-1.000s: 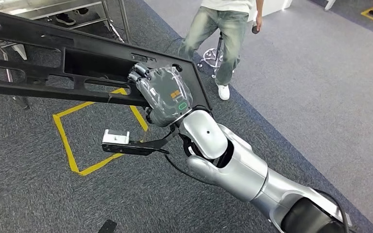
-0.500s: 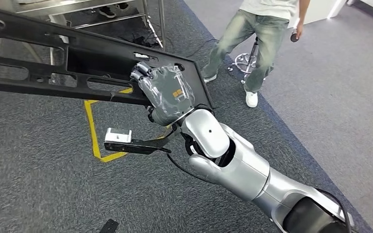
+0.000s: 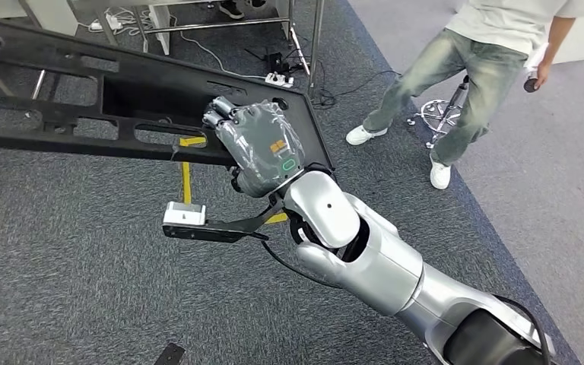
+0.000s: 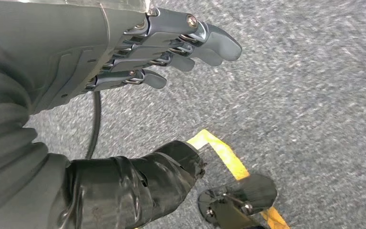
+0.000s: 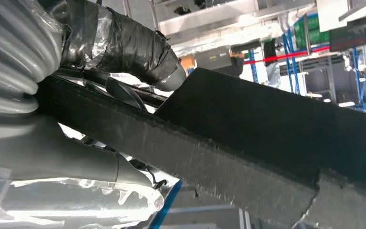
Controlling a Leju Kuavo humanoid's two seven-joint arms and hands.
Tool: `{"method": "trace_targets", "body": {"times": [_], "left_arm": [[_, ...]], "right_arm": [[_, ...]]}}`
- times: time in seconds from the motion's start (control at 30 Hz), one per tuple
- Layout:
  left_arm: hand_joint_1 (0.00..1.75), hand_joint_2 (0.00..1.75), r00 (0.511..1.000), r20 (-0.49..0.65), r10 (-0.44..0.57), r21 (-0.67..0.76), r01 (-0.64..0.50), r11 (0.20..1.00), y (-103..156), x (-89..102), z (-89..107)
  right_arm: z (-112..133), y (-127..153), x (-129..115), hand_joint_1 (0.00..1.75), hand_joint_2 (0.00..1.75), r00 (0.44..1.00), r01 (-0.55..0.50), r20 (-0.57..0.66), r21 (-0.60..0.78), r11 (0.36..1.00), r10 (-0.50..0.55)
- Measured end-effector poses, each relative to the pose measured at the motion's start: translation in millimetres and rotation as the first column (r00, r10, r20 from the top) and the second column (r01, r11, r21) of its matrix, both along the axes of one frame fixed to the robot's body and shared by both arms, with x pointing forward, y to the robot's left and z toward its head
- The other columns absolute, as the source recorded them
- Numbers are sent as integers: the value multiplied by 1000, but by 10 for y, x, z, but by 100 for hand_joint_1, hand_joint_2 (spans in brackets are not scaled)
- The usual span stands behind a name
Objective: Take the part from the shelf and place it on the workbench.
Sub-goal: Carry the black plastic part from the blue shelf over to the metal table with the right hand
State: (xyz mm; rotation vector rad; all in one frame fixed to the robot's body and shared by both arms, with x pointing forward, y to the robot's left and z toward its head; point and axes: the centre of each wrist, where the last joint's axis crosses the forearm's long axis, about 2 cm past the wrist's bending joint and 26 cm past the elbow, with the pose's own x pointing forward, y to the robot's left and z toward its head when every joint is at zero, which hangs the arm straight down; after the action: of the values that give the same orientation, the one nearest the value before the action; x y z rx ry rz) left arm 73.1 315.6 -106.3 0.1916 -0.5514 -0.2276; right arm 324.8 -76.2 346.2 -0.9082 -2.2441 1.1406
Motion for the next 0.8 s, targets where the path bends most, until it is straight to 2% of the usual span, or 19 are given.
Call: {"method": "trace_targets", "body": {"times": [0.47,0.8], "left_arm": [[0,175,1000,9,8,-70,-7,998,-10,10,-1],[0,175,1000,10,5,-59,-5,998,3,12,0]], "right_arm": [[-65,-22,32,175,175,992,-6,-123,47,999,12],[-101,-20,74,175,175,988,43,-151,49,998,-35]]}}
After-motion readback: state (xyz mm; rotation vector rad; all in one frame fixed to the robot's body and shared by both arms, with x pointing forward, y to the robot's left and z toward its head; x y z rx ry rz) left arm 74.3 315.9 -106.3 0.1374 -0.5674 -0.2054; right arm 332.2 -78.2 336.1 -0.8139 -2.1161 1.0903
